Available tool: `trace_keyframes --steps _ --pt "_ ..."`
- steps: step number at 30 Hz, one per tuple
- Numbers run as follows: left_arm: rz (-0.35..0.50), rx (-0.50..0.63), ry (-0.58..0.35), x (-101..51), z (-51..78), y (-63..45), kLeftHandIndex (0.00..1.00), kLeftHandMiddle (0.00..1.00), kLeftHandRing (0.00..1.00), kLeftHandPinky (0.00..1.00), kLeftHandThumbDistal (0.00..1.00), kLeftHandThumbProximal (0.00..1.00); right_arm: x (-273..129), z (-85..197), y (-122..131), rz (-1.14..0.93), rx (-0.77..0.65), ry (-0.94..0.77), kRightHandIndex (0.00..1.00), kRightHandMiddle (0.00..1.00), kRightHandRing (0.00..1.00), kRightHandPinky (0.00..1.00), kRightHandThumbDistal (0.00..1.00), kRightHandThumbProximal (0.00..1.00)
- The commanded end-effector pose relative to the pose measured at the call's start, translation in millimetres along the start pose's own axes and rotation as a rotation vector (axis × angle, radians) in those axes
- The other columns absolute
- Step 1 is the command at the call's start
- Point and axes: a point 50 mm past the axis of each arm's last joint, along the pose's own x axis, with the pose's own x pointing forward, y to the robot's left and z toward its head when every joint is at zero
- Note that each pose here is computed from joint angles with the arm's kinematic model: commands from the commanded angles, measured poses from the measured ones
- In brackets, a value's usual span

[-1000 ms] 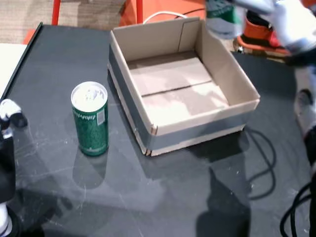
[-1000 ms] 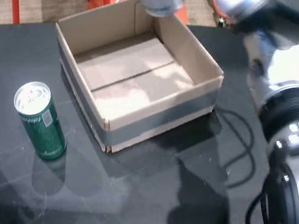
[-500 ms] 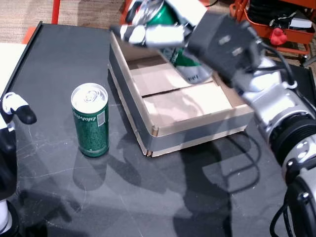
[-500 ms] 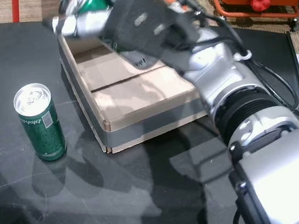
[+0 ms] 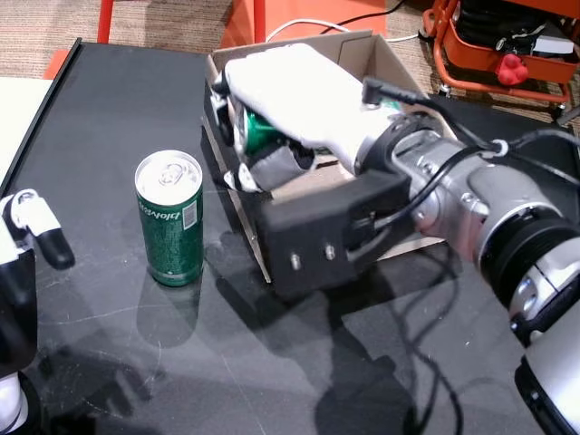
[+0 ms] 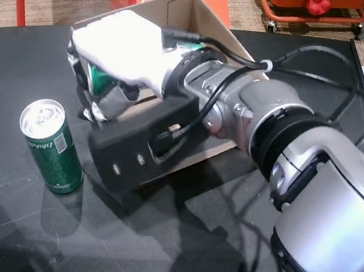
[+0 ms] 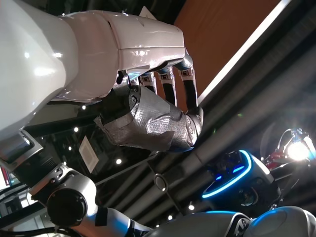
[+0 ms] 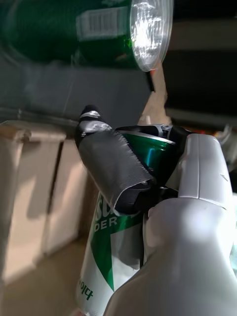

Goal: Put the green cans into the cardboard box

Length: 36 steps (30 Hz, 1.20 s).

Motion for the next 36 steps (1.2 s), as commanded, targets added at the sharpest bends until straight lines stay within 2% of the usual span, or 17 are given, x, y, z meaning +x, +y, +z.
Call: trace_keyframes --steps 1,5,7,9,13,14,15,17,19,22,23,24,26,29,32,34,36 --pt "0.081 -0.052 -0.073 -7.2 -15.1 -17.2 0.53 0.48 0.49 0.63 0.27 0.34 -4 -11 -5 -0.009 -0.073 0.008 0.00 0.17 0.27 0.04 0.97 0.54" --pt "0.074 -0.065 -0.080 -4.0 -14.5 -18.5 0.55 0.51 0.50 0.60 0.25 0.27 -7 -15 -5 -0.021 -0.069 0.022 0.00 0.22 0.37 0.03 0.93 0.59" --pt "0.083 -0.075 -0.090 -5.2 -14.9 -19.0 0.52 0.48 0.50 0.61 0.25 0.33 -8 -18 -5 -0.024 -0.049 0.038 0.00 0.22 0.37 0.05 0.93 0.59" --pt "0.075 -0.060 -0.099 -7.6 -15.3 -19.4 0.56 0.52 0.54 0.68 0.26 0.47 -11 -22 -4 -0.025 -0.026 0.060 0.01 0.23 0.39 0.05 0.90 0.59" --pt "0.052 -0.009 -0.107 -11.2 -14.5 -17.8 0.57 0.53 0.53 0.70 0.21 0.63 -16 -33 -8 -0.046 0.061 0.117 0.02 0.23 0.36 0.08 0.84 0.60" --pt "0.052 -0.011 -0.110 -10.9 -15.5 -17.6 0.56 0.51 0.52 0.69 0.23 0.59 -17 -36 -9 -0.051 0.090 0.135 0.04 0.23 0.34 0.11 0.83 0.62" --pt "0.064 -0.030 -0.106 -10.2 -16.3 -18.6 0.52 0.48 0.49 0.66 0.24 0.48 -18 -39 -11 -0.056 0.116 0.149 0.04 0.21 0.31 0.13 0.80 0.61" --pt "0.086 -0.064 -0.096 -8.6 -17.2 -21.5 0.50 0.46 0.47 0.63 0.21 0.37 -19 -42 -13 -0.060 0.162 0.171 0.06 0.20 0.27 0.20 0.76 0.59" --pt "0.104 -0.070 -0.088 -7.0 -16.8 -24.4 0.48 0.44 0.45 0.61 0.18 0.35 -20 -45 -14 -0.066 0.210 0.187 0.05 0.16 0.21 0.22 0.74 0.56" --pt "0.092 -0.096 -0.055 -9.0 -14.2 -22.0 0.54 0.49 0.49 0.61 0.25 0.30 -21 -46 -15 -0.092 0.285 0.200 0.03 0.13 0.16 0.23 0.74 0.49" --pt "0.080 -0.097 -0.047 -9.2 -13.6 -19.1 0.54 0.50 0.49 0.60 0.27 0.30 -21 -46 -16 -0.104 0.304 0.204 0.03 0.13 0.15 0.21 0.76 0.46" --pt "0.068 -0.079 -0.041 -9.2 -12.4 -16.3 0.54 0.49 0.50 0.60 0.25 0.33 -21 -46 -16 -0.113 0.315 0.208 0.04 0.13 0.14 0.18 0.76 0.47" --pt "0.063 -0.087 -0.040 -9.4 -13.3 -15.0 0.54 0.49 0.50 0.60 0.24 0.31 -21 -47 -18 -0.128 0.336 0.222 0.03 0.11 0.11 0.13 0.79 0.53" --pt "0.061 -0.048 -0.058 -8.6 -13.6 -13.2 0.52 0.50 0.50 0.58 0.28 0.29 -21 -50 -19 -0.138 0.370 0.240 0.03 0.12 0.13 0.14 0.78 0.55" --pt "0.066 -0.104 -0.041 -9.9 -13.5 -15.4 0.51 0.47 0.49 0.59 0.27 0.32 -24 -54 -17 -0.136 0.402 0.268 0.08 0.15 0.13 0.14 0.81 0.52" --pt "0.063 -0.079 -0.030 -8.7 -12.1 -16.4 0.54 0.48 0.50 0.61 0.22 0.38 -26 -56 -14 -0.135 0.428 0.288 0.08 0.15 0.13 0.13 0.80 0.50" --pt "0.068 -0.102 -0.033 -9.6 -13.2 -17.6 0.54 0.49 0.50 0.61 0.22 0.35 -28 -58 -12 -0.133 0.450 0.302 0.08 0.15 0.13 0.14 0.79 0.47"
